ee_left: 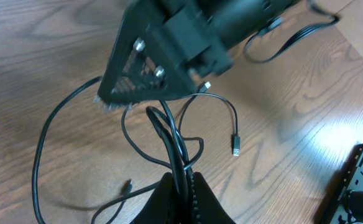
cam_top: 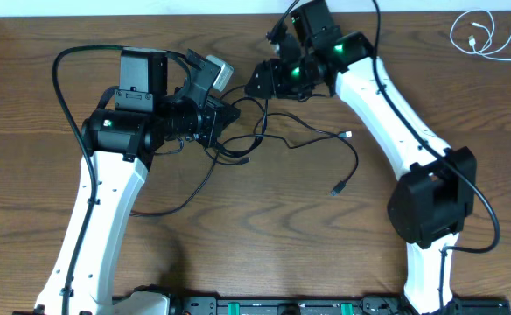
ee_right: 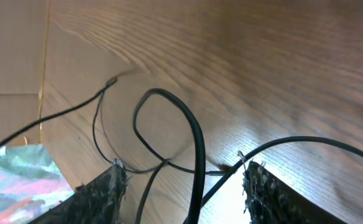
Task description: Untangle cables
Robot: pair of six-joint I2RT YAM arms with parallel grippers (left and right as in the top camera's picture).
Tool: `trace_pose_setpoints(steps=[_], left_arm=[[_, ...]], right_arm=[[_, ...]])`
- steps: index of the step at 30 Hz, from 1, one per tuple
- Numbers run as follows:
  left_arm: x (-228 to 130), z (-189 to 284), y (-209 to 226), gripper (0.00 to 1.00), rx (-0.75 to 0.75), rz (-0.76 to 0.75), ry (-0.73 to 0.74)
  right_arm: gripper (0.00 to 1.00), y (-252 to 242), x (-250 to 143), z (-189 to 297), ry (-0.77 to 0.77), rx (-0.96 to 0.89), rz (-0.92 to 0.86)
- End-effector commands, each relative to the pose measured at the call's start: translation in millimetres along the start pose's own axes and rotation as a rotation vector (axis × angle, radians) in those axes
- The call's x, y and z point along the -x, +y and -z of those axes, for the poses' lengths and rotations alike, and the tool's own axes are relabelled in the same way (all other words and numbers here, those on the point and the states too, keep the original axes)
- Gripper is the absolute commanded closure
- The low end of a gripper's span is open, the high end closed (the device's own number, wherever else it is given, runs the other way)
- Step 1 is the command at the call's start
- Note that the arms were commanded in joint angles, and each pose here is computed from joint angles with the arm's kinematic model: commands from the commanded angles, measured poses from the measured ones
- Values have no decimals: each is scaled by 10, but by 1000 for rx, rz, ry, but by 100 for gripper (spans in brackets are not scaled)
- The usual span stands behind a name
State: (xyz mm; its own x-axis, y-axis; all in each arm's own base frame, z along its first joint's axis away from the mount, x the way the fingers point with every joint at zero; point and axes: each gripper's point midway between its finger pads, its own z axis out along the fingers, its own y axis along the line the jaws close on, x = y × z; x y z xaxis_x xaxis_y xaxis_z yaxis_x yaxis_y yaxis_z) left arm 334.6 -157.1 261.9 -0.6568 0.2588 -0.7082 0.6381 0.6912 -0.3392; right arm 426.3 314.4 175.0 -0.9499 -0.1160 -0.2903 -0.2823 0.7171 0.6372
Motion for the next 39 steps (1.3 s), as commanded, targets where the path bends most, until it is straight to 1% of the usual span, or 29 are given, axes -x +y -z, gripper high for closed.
trace_pose_setpoints(steps=[1, 7, 9, 11, 12, 13, 14, 15, 16, 17, 20, 23, 26, 27, 29, 33, 39], left_arm=[[-14, -23, -14, 93, -17, -12, 3], [-15, -23, -13, 93, -17, -12, 4], [-17, -23, -14, 93, -18, -11, 4], [-24, -23, -15, 93, -18, -9, 7], [-24, -23, -14, 93, -17, -9, 7], [-26, -23, -2, 93, -11, -9, 9], [-29, -23, 12, 93, -3, -8, 10], [-37, -23, 36, 93, 12, -7, 14], [-45, -23, 49, 93, 20, -6, 18], [-53, -22, 61, 93, 27, -4, 22], [-75, -19, 127, 93, 65, 9, 33], [-96, -10, 215, 93, 118, 40, 42], [-122, 12, 346, 93, 197, 81, 53], [-139, 32, 431, 93, 248, 110, 57], [-158, 58, 517, 93, 302, 139, 61], [-224, 137, 778, 93, 463, 232, 69], [-359, 201, 1136, 93, 662, 310, 105]], right_arm=[[44, 23, -54, -126, 29, 17, -10], [49, -52, -118, -286, 60, 2, -21], [53, -116, -144, -366, 76, -4, -32], [59, -162, -164, -447, 88, -8, -36], [63, -192, -167, -493, 92, -10, -33], [72, -195, -157, -499, 88, -9, -14], [76, -214, -147, -506, 84, -17, 1], [85, -255, -129, -500, 75, -35, 11], [89, -303, -105, -488, 65, -56, 17], [98, -346, -72, -456, 53, -72, 31], [99, -465, 16, -319, 28, -92, 45], [99, -538, 128, -48, -15, -103, 41], [99, -600, 257, 344, -85, -147, 34], [99, -583, 314, 602, -129, -162, 46], [99, -533, 346, 822, -165, -162, 49], [99, -388, 329, 1325, -232, -171, 90], [99, -131, 172, 2047, -329, -192, 167]])
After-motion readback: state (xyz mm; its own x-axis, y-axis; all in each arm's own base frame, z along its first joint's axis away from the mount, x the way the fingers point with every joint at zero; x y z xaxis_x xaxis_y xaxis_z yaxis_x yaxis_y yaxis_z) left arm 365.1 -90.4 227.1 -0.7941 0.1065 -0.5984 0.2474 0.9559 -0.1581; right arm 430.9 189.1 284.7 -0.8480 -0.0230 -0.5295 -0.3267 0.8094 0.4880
